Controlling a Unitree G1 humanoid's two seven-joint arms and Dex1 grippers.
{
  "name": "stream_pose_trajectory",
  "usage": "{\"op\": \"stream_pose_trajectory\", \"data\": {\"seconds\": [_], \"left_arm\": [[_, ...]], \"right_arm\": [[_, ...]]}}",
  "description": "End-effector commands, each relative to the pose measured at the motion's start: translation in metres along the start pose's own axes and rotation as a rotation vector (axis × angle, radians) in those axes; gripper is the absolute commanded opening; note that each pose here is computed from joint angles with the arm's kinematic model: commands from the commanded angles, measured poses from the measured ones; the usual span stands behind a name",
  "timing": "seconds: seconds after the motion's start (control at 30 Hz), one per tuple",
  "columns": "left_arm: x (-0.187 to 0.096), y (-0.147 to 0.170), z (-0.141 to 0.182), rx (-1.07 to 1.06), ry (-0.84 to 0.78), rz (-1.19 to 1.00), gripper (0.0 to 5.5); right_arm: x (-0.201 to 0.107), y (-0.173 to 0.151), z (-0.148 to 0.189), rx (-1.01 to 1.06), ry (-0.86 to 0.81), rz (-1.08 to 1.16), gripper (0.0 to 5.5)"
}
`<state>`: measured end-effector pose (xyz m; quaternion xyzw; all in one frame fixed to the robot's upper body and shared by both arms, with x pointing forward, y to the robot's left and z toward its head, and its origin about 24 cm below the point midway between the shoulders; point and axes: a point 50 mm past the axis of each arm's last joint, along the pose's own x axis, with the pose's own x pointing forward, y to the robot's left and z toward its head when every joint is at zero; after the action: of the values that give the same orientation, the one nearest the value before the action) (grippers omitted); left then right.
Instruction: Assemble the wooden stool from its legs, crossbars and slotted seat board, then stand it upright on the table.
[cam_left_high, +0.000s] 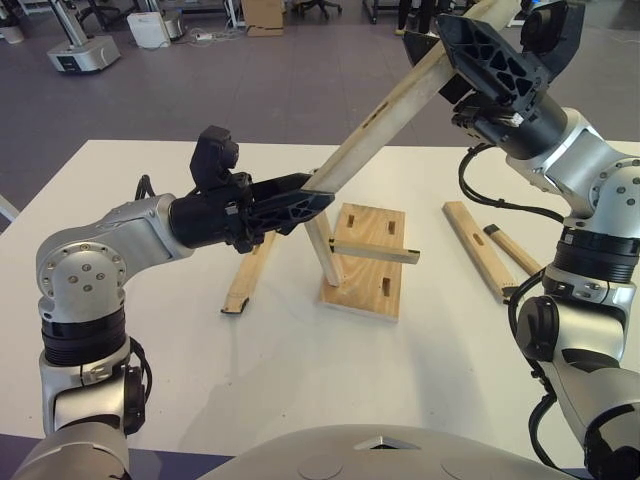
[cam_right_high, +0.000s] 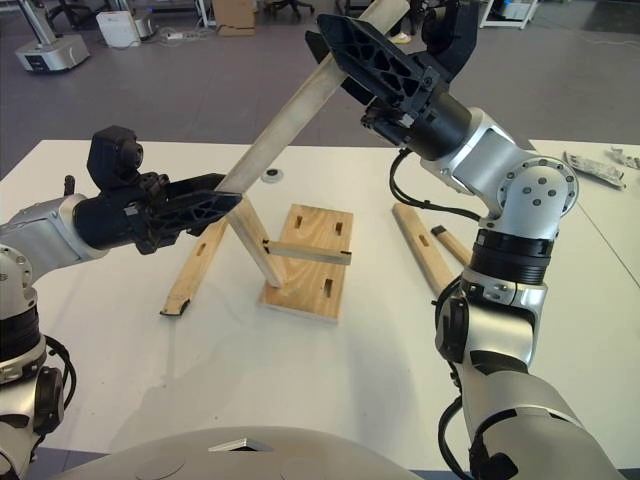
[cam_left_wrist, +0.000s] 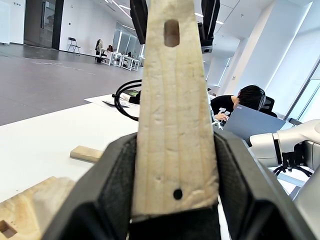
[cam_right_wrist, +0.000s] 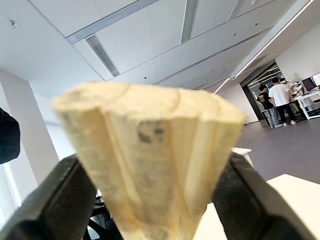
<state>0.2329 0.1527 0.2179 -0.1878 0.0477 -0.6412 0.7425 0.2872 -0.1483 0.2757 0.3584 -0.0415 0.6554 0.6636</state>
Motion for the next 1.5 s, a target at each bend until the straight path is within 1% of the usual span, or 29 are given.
{"op": "stream_pose_trajectory", "data": {"seconds": [0.03, 0.1, 0.17, 0.3, 0.33, 0.37, 0.4, 0.5, 0.53, 0.57, 0.6, 0.63, 0.67, 0.7, 0.73, 0.77, 0.8, 0.83, 0.9, 0.97, 1.13, 1.27, 1.5], "left_arm": [[0.001, -0.002, 0.007, 0.017, -0.015, -0.019, 2.06], [-0.001, -0.002, 0.009, 0.020, -0.032, -0.016, 2.06], [-0.002, -0.002, 0.011, 0.022, -0.044, -0.012, 2.06], [-0.003, 0.001, 0.012, 0.017, -0.066, 0.025, 2.06], [-0.002, 0.005, 0.016, -0.014, -0.124, 0.051, 2.06], [-0.003, 0.009, 0.020, -0.017, -0.165, 0.078, 2.44], [-0.003, 0.011, 0.025, -0.014, -0.203, 0.102, 2.67], [-0.013, 0.022, 0.044, 0.034, -0.324, 0.216, 3.21], [-0.022, 0.025, 0.047, 0.051, -0.344, 0.282, 3.39], [-0.033, 0.026, 0.047, 0.061, -0.334, 0.326, 3.55], [-0.042, 0.026, 0.045, 0.070, -0.328, 0.373, 3.57], [-0.051, 0.029, 0.040, 0.075, -0.329, 0.434, 3.57], [-0.060, 0.033, 0.033, 0.085, -0.335, 0.517, 3.57], [-0.069, 0.039, 0.023, 0.080, -0.357, 0.619, 3.57], [-0.075, 0.045, 0.004, 0.064, -0.333, 0.733, 3.57], [-0.077, 0.044, -0.015, 0.071, -0.275, 0.804, 3.57], [-0.078, 0.041, -0.032, 0.101, -0.258, 0.871, 3.57], [-0.077, 0.037, -0.043, 0.132, -0.254, 0.920, 3.57], [-0.075, 0.029, -0.056, 0.133, -0.326, 0.957, 3.57], [-0.075, 0.026, -0.065, 0.113, -0.411, 0.945, 3.57], [-0.078, 0.026, -0.069, 0.122, -0.496, 0.945, 3.57], [-0.075, 0.023, -0.065, 0.104, -0.539, 0.850, 3.57], [-0.074, 0.019, -0.061, 0.095, -0.562, 0.783, 3.57]], "right_arm": [[0.003, 0.003, 0.000, -0.027, 0.033, -0.025, 2.76], [0.001, 0.003, 0.001, -0.029, 0.034, -0.037, 2.36], [0.000, 0.002, 0.002, -0.032, 0.035, -0.043, 2.06], [0.001, 0.000, 0.005, -0.047, 0.017, -0.069, 2.06], [0.003, -0.001, 0.008, -0.059, 0.003, -0.084, 2.06], [0.004, -0.003, 0.010, -0.072, -0.015, -0.104, 2.06], [0.006, -0.006, 0.016, -0.088, -0.056, -0.143, 2.06], [0.004, -0.017, 0.040, -0.173, -0.202, -0.288, 2.05], [0.001, -0.017, 0.049, -0.219, -0.234, -0.325, 2.05], [-0.007, -0.015, 0.055, -0.302, -0.236, -0.371, 2.05], [-0.015, -0.014, 0.059, -0.391, -0.213, -0.421, 2.05], [-0.025, -0.014, 0.057, -0.502, -0.151, -0.477, 2.05], [-0.037, -0.014, 0.052, -0.577, -0.078, -0.514, 2.05], [-0.049, -0.012, 0.044, -0.591, -0.043, -0.519, 2.05], [-0.064, -0.008, 0.035, -0.615, 0.008, -0.530, 2.05], [-0.074, -0.005, 0.028, -0.609, 0.051, -0.536, 2.05], [-0.085, -0.003, 0.020, -0.599, 0.111, -0.532, 2.05], [-0.093, 0.001, 0.012, -0.578, 0.164, -0.524, 2.05], [-0.101, 0.008, -0.001, -0.532, 0.215, -0.444, 2.05], [-0.114, 0.005, -0.012, -0.488, 0.234, -0.415, 2.05], [-0.141, -0.008, -0.040, -0.582, 0.325, -0.462, 2.05], [-0.143, -0.002, -0.058, -0.564, 0.322, -0.374, 2.05], [-0.155, 0.007, -0.065, -0.512, 0.334, -0.310, 2.05]]}}
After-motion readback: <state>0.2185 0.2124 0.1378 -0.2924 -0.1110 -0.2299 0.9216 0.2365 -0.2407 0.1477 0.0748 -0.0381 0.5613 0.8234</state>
